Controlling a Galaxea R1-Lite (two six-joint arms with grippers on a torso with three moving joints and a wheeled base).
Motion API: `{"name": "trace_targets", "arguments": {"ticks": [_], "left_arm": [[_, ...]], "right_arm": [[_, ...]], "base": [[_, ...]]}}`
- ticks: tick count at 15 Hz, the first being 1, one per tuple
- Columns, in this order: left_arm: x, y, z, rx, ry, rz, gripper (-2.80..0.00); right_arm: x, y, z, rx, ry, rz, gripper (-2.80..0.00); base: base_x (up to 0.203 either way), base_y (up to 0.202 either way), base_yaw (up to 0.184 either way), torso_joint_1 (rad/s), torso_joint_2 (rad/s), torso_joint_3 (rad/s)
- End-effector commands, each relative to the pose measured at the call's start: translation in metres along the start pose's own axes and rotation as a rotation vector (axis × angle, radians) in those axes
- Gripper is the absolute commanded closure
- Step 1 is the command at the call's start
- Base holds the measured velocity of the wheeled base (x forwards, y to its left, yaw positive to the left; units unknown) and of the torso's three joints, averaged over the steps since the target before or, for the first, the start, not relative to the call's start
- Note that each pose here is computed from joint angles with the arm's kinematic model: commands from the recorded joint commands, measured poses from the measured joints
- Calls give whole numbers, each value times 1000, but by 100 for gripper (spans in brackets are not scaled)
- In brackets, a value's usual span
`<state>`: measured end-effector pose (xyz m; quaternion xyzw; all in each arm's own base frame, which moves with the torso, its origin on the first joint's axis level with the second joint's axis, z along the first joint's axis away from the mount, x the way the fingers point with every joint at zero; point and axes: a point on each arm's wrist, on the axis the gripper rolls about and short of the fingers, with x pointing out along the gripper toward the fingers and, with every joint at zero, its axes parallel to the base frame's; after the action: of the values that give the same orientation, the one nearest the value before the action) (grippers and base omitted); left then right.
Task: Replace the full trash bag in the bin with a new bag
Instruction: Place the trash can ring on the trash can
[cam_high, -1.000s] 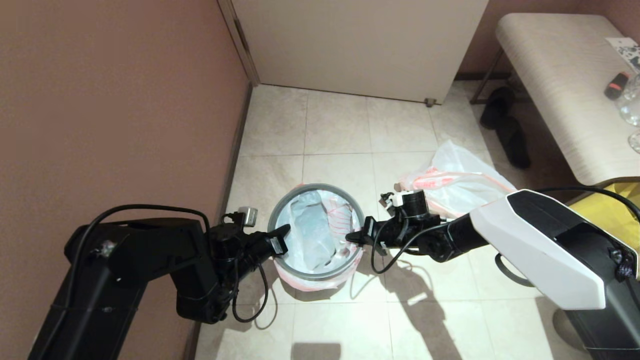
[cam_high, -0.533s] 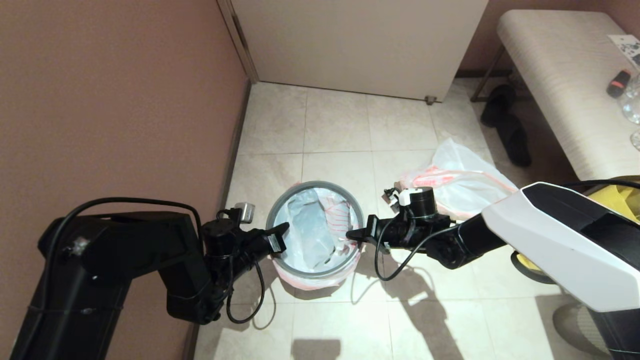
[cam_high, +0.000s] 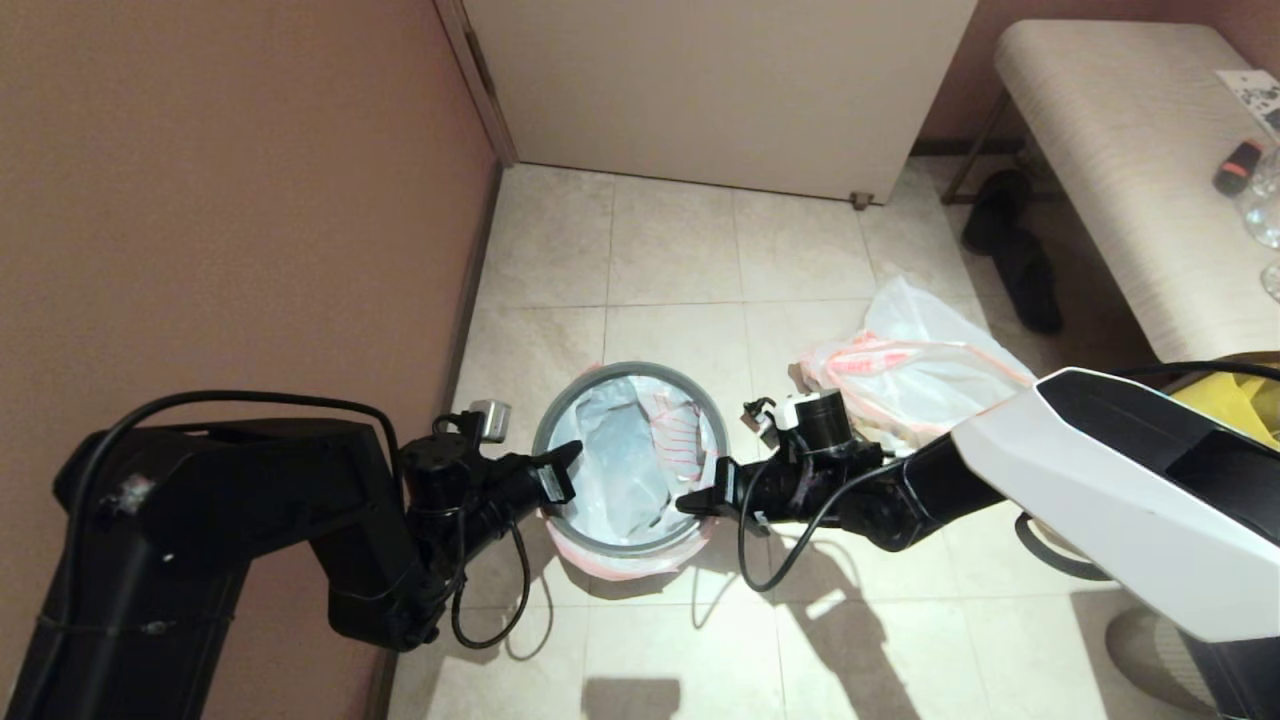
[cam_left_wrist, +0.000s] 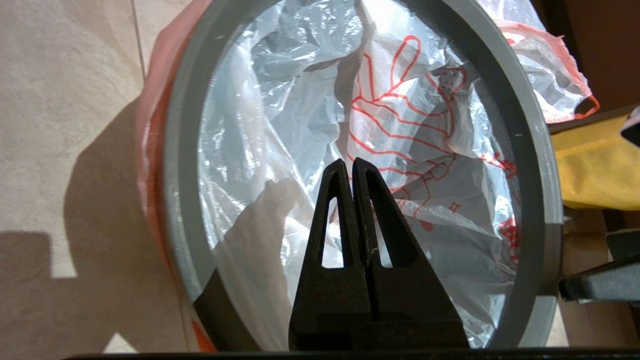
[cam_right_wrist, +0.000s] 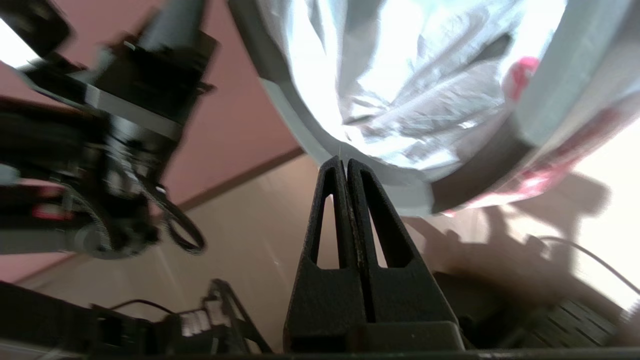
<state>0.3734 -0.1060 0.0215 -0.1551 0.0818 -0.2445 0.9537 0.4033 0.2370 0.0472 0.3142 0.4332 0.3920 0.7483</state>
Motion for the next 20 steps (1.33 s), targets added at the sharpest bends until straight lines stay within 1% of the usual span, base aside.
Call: {"name": "trace_targets", "arguments": {"ticks": [1,3,5,6,9,13,16,20], "left_arm": [[0,-2,6,10,-47,-18,0],[0,-2,7,4,-50,-19,0],[-1,-3,11,-10,-62,-20,0],[-1,-3,12,-16,-62,-22,0],[1,0,5,-25,-48,-16,0],[8,13,-21,-39,6,8,0],[15,25,-33,-38,15,27,0],[16,27,-37,-33,21,30,0]], "right_arm": [[5,-6,-5,13,24,-10,0],[8,-24,-6,43,29,-41,0],[8,-36,5,60,0,-47,0],[7,-38,8,72,-10,-46,0],[6,-35,9,66,-14,-41,0],[3,-29,12,35,-44,-13,0],[4,-30,12,26,-56,-2,0],[4,-30,12,27,-56,0,0]], "base": [[0,0,0,0,0,0],[0,0,0,0,0,0],[0,0,0,0,0,0],[0,0,0,0,0,0],[0,0,0,0,0,0],[0,0,0,0,0,0],[0,0,0,0,0,0],[0,0,0,0,0,0]]}}
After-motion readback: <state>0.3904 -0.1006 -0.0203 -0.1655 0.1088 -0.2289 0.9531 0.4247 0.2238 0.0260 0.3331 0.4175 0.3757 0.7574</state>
